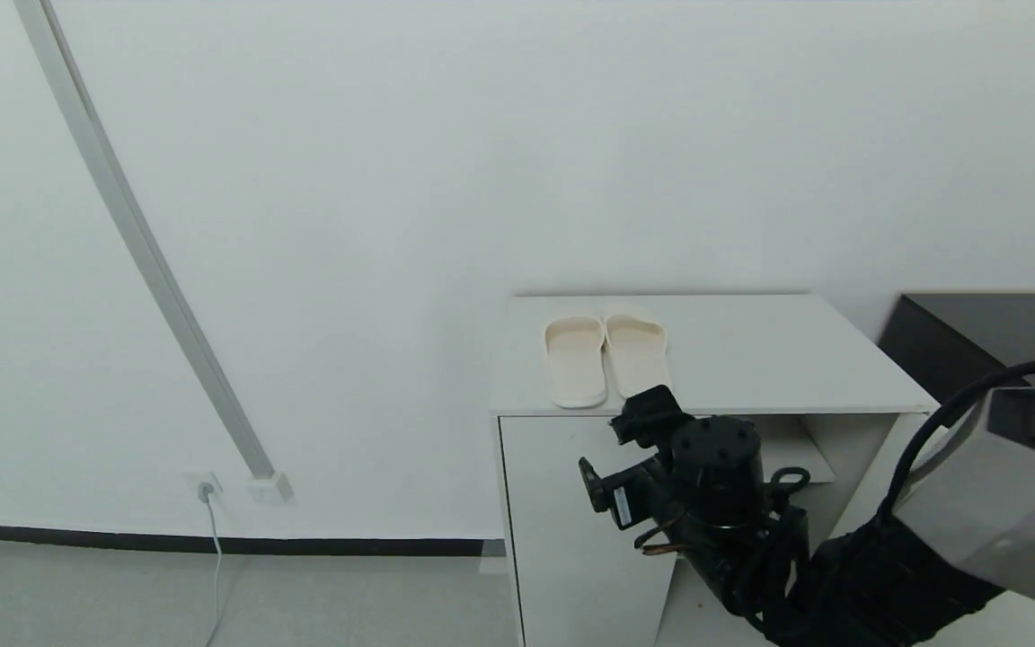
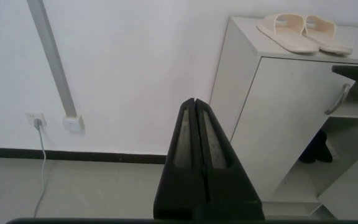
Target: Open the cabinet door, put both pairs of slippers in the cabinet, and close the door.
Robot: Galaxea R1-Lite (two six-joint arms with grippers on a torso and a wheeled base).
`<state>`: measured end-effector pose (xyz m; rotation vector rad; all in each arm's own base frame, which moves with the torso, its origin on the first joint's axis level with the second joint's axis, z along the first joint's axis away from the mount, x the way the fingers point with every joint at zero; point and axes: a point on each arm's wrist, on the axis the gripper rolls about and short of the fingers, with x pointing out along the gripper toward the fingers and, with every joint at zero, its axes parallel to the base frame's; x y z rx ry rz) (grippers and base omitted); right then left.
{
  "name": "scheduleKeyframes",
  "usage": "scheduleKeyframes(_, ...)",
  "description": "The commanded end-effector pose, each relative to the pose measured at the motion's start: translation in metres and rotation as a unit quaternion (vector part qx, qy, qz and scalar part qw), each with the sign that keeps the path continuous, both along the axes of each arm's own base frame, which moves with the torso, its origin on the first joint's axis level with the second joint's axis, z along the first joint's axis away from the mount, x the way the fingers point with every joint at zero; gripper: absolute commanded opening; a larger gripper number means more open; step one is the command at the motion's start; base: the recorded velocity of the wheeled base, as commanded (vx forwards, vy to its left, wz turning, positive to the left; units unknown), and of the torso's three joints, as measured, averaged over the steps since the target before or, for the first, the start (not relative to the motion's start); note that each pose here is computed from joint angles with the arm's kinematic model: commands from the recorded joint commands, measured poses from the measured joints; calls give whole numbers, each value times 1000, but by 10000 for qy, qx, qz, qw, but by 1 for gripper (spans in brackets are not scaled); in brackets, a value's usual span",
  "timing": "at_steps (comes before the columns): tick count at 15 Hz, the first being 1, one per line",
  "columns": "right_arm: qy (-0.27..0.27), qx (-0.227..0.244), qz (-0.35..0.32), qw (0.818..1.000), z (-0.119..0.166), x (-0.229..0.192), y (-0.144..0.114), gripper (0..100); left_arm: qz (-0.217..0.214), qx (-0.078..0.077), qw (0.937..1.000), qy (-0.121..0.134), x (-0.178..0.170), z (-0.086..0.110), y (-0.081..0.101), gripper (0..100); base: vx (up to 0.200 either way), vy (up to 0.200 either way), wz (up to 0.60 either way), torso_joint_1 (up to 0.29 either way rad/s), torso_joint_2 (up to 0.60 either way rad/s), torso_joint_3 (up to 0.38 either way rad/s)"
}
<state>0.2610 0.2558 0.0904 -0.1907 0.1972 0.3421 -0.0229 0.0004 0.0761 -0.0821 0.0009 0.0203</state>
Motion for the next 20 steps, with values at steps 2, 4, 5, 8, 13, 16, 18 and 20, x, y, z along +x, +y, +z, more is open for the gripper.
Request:
scheduleKeyframes(2,-178,541,-315,9979,88,9,1,100,-1,-4,10000,-1,0,0,0,0,0,0,0,0,0,0)
scheduleKeyframes(4,71,836,-819,9931,106,20,13,100,-1,-4,10000,-1,0,0,0,0,0,0,0,0,0,0)
scheduleKeyframes(5,248,893,-1001,9907,106,23,16,100,-1,-4,10000,-1,0,0,0,0,0,0,0,0,0,0)
scheduleKeyframes(8,614,861,-1166,9875,90,29,21,100,-17,4,10000,-1,0,0,0,0,0,0,0,0,0,0)
scheduleKeyframes(13,748,734,-1198,9873,72,33,25,100,-17,4,10000,7,0,0,0,0,160,0,0,-1,-3,2)
scheduleKeyframes(16,912,742,-1271,9849,54,38,31,100,-17,4,10000,7,0,0,0,0,200,0,0,12,5,-1)
scheduleKeyframes(18,840,890,-1298,9839,42,47,35,100,-17,-4,10000,-1,0,0,0,0,100,0,0,9,-1,-1)
scheduleKeyframes(20,679,955,-1271,9849,35,54,38,100,-17,4,10000,-1,0,0,0,0,0,0,0,0,0,0)
